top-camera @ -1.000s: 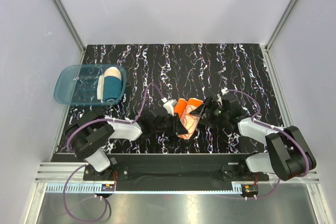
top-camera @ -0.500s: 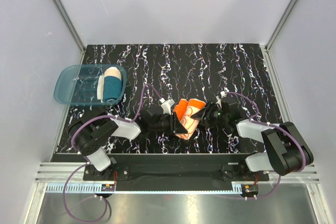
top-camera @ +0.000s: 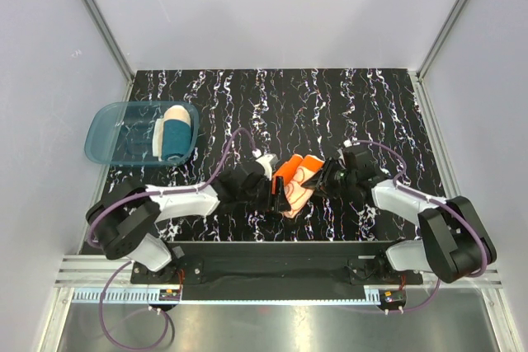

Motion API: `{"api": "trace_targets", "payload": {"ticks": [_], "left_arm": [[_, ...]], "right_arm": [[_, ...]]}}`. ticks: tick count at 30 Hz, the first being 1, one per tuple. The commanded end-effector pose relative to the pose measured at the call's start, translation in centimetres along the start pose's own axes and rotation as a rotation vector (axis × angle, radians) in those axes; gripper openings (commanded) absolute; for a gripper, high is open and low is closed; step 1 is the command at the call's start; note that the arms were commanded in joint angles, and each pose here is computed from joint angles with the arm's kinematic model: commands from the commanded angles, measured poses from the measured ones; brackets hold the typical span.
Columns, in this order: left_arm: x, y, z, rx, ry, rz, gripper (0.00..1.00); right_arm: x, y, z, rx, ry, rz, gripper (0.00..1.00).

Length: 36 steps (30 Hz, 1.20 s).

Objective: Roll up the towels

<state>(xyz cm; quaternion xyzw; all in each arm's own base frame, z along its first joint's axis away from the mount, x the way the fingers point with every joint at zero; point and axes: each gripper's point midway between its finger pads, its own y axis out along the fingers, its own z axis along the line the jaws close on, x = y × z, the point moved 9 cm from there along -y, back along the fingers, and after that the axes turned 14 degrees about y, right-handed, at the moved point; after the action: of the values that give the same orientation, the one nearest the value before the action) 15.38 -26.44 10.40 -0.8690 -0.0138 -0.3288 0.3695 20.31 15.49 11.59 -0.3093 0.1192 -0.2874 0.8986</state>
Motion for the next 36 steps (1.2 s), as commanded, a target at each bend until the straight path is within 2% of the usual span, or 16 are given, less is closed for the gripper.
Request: {"api": "trace_targets", "payload": {"ticks": [1,8,12,19,26,36], "left_arm": [[0.5,-1.7,0.4,0.228,0.153,0.036,0.66],[2.7,-3.6,-2.6,0.449,0.385,-0.016,0.71],[2.8,-4.2,-5.8,0.465,0.556,-0.095,0.73],[2.3,-3.2,-9.2,0.491,0.791,-0.134,0.76],[1.4,0.4,-10.4,0.497,0.879,-0.071,0.76],[-0.9,3.6,-8.7,0.537,0.867,0.025,0.75]], "right_arm": [[-0.1,-0.7,-0.2,-0.122,-0.021,-0.010,0.29],[-0.6,-0.5,-0.3,-0.203,-0.019,0.013,0.31],[-0.7,-0.2,0.1,-0.233,-0.028,0.015,0.31],[-0.7,0.5,0.6,-0.274,-0.023,0.033,0.31],[-1.0,0.6,0.5,-0.297,-0.019,0.045,0.31],[-1.5,0.4,0.0,-0.303,-0.014,0.066,0.31]]}}
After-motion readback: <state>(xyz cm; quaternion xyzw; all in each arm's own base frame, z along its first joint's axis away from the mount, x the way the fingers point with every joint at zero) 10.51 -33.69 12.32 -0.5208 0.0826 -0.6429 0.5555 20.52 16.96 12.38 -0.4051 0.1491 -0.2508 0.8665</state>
